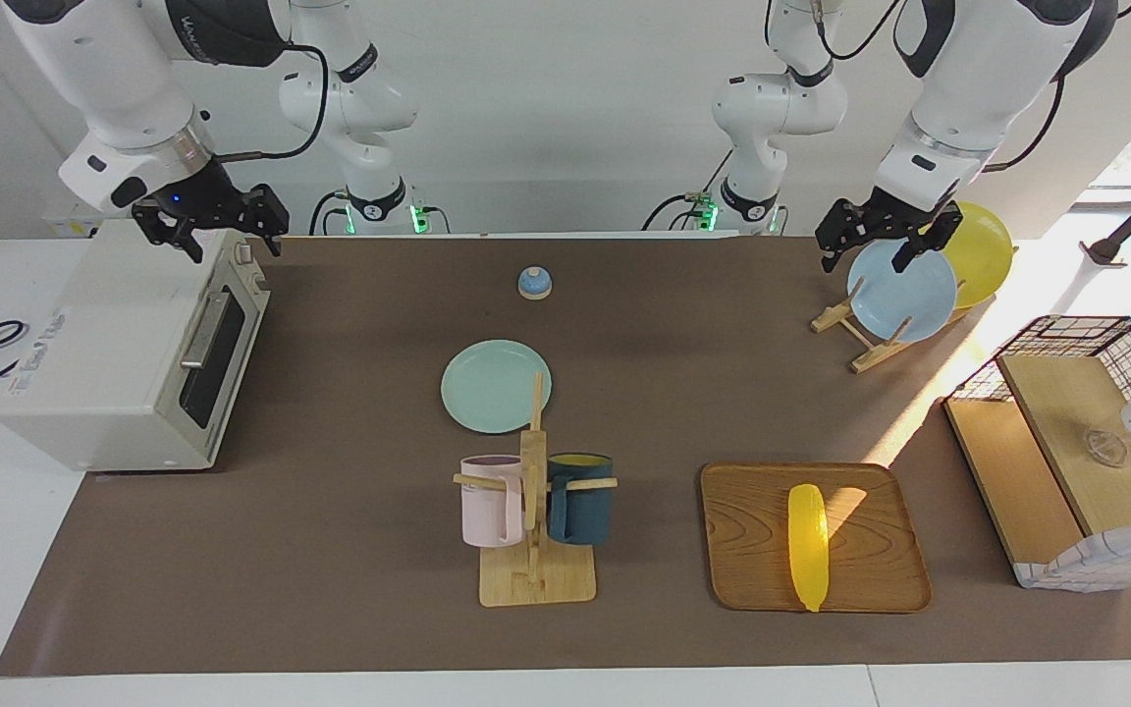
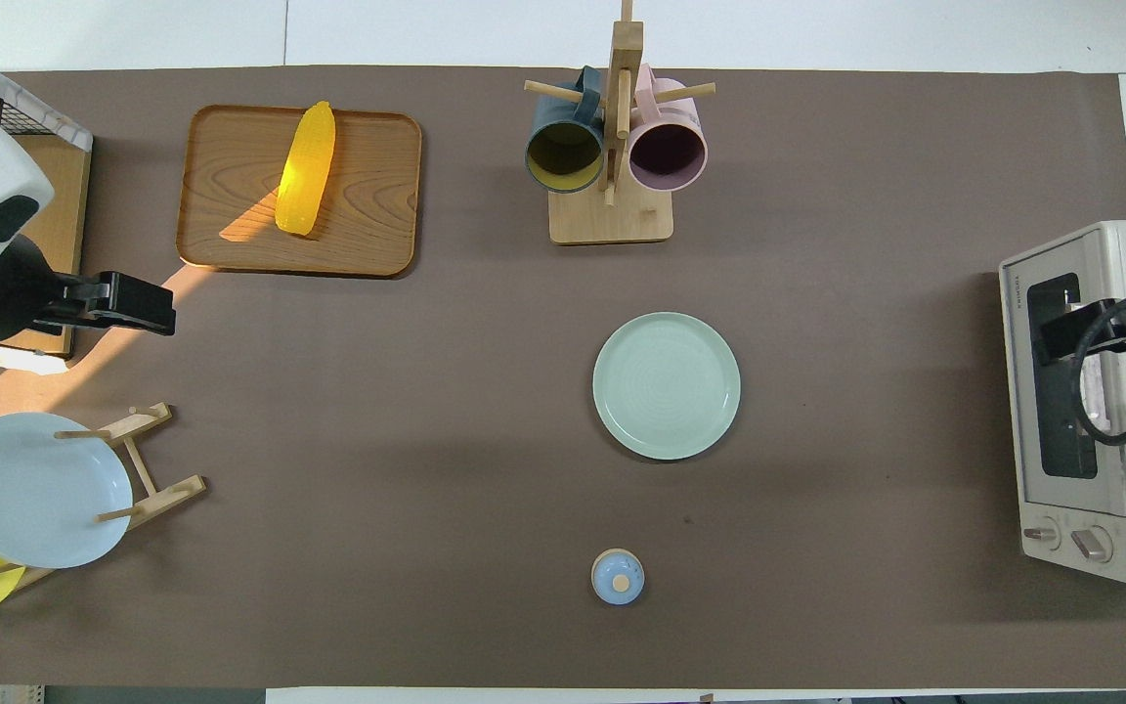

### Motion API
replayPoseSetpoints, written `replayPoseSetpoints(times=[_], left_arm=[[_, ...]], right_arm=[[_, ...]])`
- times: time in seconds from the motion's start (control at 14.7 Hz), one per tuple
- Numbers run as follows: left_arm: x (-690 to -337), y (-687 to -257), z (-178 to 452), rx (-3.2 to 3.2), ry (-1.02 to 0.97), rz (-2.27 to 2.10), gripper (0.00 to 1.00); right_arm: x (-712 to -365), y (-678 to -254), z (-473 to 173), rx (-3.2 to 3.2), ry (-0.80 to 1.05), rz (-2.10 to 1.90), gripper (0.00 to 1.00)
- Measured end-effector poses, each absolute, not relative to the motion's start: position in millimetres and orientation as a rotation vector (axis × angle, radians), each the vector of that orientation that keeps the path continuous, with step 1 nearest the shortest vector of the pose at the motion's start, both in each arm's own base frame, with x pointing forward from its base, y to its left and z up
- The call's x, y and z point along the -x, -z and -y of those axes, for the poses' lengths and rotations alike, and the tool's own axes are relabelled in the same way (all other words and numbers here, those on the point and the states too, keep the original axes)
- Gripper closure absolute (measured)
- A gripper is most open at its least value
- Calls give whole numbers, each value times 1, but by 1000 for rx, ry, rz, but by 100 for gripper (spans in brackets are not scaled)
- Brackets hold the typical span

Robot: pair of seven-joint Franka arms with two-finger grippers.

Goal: Put corn in oven
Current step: 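Reach the left gripper toward the yellow corn on the wooden tray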

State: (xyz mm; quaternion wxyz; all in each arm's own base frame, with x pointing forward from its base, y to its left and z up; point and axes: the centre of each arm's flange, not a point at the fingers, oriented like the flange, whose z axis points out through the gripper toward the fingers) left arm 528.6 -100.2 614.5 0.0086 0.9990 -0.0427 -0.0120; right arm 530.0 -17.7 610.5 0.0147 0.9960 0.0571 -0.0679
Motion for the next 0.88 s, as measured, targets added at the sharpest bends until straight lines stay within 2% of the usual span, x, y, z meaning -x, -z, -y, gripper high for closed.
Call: replayPoseSetpoints(times=[0.34,0.61,0.88], left_arm=[[-529,-615,100,-3121,32,133,0],[-538,-619,102,-3110,-86,94,0],[-565,-588,107,-3097,-90,76,0]], right_arm=[[-530,-611,18,-3100,211,-178,0],[-530,-611,18,-3100,211,-178,0],[-530,-611,17,-3100,211,-179,0]])
